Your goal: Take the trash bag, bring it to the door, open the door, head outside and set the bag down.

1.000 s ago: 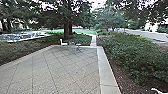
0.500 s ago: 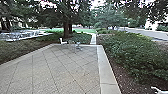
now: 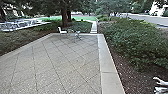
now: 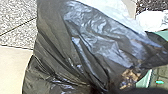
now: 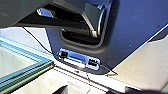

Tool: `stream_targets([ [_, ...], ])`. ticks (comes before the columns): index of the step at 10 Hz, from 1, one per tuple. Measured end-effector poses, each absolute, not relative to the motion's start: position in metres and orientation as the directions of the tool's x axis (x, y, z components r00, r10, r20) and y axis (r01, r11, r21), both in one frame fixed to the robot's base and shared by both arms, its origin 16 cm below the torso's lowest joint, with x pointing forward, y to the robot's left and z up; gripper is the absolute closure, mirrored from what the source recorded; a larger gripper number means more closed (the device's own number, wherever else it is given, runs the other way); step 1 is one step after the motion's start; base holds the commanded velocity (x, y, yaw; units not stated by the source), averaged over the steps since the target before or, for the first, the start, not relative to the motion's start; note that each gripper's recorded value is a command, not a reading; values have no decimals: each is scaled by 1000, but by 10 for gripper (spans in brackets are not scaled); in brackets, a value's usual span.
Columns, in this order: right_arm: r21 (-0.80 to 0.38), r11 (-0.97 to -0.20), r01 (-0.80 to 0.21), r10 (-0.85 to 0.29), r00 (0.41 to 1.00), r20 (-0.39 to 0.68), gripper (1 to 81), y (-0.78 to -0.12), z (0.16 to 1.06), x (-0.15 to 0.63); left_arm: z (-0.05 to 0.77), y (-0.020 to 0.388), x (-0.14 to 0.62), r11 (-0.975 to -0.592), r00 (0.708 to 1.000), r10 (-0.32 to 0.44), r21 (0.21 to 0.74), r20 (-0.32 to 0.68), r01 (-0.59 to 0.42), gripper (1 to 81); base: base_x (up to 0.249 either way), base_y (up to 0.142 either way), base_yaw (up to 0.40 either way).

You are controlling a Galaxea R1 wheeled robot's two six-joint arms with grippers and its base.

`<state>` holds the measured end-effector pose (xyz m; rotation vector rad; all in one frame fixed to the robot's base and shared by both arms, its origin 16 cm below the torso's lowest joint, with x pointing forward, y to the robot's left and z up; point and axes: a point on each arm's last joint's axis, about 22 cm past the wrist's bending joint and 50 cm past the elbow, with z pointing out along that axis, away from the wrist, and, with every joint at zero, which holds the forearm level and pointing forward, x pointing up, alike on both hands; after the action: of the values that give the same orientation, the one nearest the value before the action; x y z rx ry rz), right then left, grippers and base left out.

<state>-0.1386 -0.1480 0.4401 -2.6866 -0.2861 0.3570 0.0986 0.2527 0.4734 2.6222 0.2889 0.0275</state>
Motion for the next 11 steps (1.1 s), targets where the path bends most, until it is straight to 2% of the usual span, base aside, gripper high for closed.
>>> stream_targets([
  [4,-425,-894,140,248,945,-211,10,-149,440,-139,500,306,194,-824,951,309,496,-11,273,811,0,0,0],
  [7,-425,-894,139,248,945,-213,10,-149,440,-139,515,350,229,-805,930,365,490,-36,335,811,0,0,0],
  [11,-425,-894,139,248,945,-214,10,-149,440,-140,581,422,334,-788,911,413,513,28,341,811,0,0,0],
])
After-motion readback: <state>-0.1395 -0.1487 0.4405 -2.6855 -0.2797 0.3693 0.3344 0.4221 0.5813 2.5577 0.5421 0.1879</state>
